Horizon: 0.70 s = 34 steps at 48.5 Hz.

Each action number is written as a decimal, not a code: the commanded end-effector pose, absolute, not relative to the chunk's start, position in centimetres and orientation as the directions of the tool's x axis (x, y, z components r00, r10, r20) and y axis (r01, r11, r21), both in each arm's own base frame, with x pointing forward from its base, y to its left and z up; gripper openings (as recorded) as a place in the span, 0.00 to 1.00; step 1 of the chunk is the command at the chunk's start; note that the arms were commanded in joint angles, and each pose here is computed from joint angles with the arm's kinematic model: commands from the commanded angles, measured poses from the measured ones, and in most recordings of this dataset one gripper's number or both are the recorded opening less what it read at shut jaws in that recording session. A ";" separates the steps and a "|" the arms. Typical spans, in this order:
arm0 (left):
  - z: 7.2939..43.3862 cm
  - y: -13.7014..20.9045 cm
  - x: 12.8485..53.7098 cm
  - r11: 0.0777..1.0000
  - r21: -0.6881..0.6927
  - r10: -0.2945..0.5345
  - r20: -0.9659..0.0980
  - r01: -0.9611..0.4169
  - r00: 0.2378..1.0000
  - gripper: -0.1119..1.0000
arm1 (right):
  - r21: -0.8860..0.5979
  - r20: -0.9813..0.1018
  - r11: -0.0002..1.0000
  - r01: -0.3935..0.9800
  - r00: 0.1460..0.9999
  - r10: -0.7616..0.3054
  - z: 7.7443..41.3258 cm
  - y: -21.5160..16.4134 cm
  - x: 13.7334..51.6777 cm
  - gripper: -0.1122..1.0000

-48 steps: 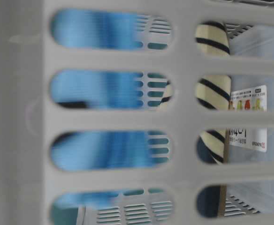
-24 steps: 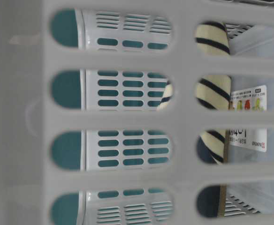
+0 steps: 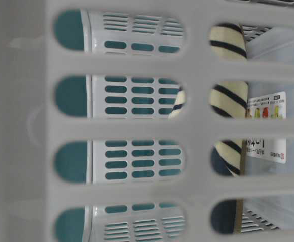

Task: Pick up the blue cloth from the shopping basket with the left arm.
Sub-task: 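Lift the blue cloth upward with the left gripper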

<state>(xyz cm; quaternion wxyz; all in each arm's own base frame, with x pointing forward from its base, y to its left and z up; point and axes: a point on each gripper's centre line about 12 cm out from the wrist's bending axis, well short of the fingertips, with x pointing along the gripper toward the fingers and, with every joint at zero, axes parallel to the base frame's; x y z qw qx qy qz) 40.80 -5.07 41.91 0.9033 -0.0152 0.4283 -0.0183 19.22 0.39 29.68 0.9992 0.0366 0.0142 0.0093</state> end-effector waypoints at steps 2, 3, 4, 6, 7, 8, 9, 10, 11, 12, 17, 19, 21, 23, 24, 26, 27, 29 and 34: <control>43.6 -4.9 38.9 0.998 -0.049 -0.055 -0.718 0.028 0.694 0.21 | 0.080 -0.014 0.997 -0.018 1.000 0.019 30.0 0.4 19.3 0.79; 43.4 -4.9 38.7 0.998 -0.050 -0.055 -0.717 0.028 0.695 0.21 | 0.080 -0.012 0.997 -0.018 1.000 0.019 30.1 0.4 19.3 0.79; 43.4 -4.8 38.5 0.998 -0.050 -0.054 -0.715 0.027 0.697 0.21 | 0.080 -0.012 0.997 -0.018 1.000 0.019 30.1 0.4 19.3 0.79; 43.2 -4.8 38.0 0.998 -0.053 -0.057 -0.708 0.027 0.704 0.21 | 0.080 -0.014 0.997 -0.018 1.000 0.019 30.0 0.4 19.3 0.79; 43.2 -4.8 37.8 0.998 -0.054 -0.058 -0.705 0.028 0.707 0.21 | 0.080 -0.012 0.997 -0.018 1.000 0.019 30.1 0.4 19.3 0.79; 43.0 -4.8 37.7 0.998 -0.052 -0.058 -0.705 0.029 0.707 0.21 | 0.080 -0.014 0.997 -0.016 1.000 0.018 30.0 0.4 19.3 0.79; 42.9 -4.7 37.6 0.998 -0.051 -0.058 -0.704 0.031 0.708 0.21 | 0.080 -0.014 0.997 -0.015 1.000 0.016 30.0 0.3 19.3 0.79; 42.9 -4.7 37.4 0.998 -0.052 -0.059 -0.700 0.031 0.712 0.21 | 0.080 -0.014 0.997 -0.013 1.000 0.015 30.0 0.3 19.3 0.79; 42.9 -4.7 37.3 0.998 -0.052 -0.059 -0.697 0.032 0.714 0.21 | 0.080 -0.012 0.997 -0.012 1.000 0.013 30.1 0.3 19.3 0.79; 42.9 -4.7 37.1 0.998 -0.053 -0.060 -0.694 0.032 0.717 0.21 | 0.080 -0.012 0.997 -0.009 1.000 0.010 30.1 0.2 19.3 0.79; 42.7 -4.6 36.5 0.998 -0.052 -0.060 -0.692 0.034 0.719 0.21 | 0.080 -0.009 0.997 -0.009 1.000 0.010 30.1 0.2 19.3 0.79; 42.8 -4.6 36.4 0.998 -0.053 -0.060 -0.691 0.033 0.720 0.21 | 0.080 -0.009 0.997 -0.009 1.000 0.010 30.1 0.2 19.3 0.79; 42.6 -4.6 36.3 0.998 -0.053 -0.060 -0.693 0.033 0.718 0.21 | 0.080 -0.008 0.997 -0.009 1.000 0.010 30.1 0.2 19.3 0.79; 42.7 -4.6 36.1 0.998 -0.053 -0.061 -0.691 0.033 0.720 0.21 | 0.080 -0.008 0.997 -0.009 1.000 0.010 30.1 0.2 19.3 0.79; 42.7 -4.6 36.1 0.998 -0.053 -0.061 -0.691 0.033 0.720 0.21 | 0.080 -0.008 0.997 -0.009 1.000 0.010 30.1 0.2 19.3 0.79; 42.7 -4.6 36.2 0.998 -0.052 -0.061 -0.689 0.034 0.723 0.21 | 0.080 -0.006 0.997 -0.009 1.000 0.010 30.1 0.2 19.3 0.79; 42.7 -4.6 36.2 0.998 -0.052 -0.061 -0.688 0.035 0.724 0.21 | 0.080 -0.006 0.997 -0.009 1.000 0.010 30.1 0.2 19.3 0.79; 42.6 -4.5 36.3 0.998 -0.052 -0.060 -0.686 0.033 0.725 0.21 | 0.080 -0.008 0.997 -0.009 1.000 0.010 30.1 0.2 19.3 0.79; 42.6 -4.5 36.4 0.998 -0.053 -0.060 -0.683 0.032 0.728 0.21 | 0.080 -0.008 0.997 -0.009 1.000 0.010 30.1 0.2 19.3 0.79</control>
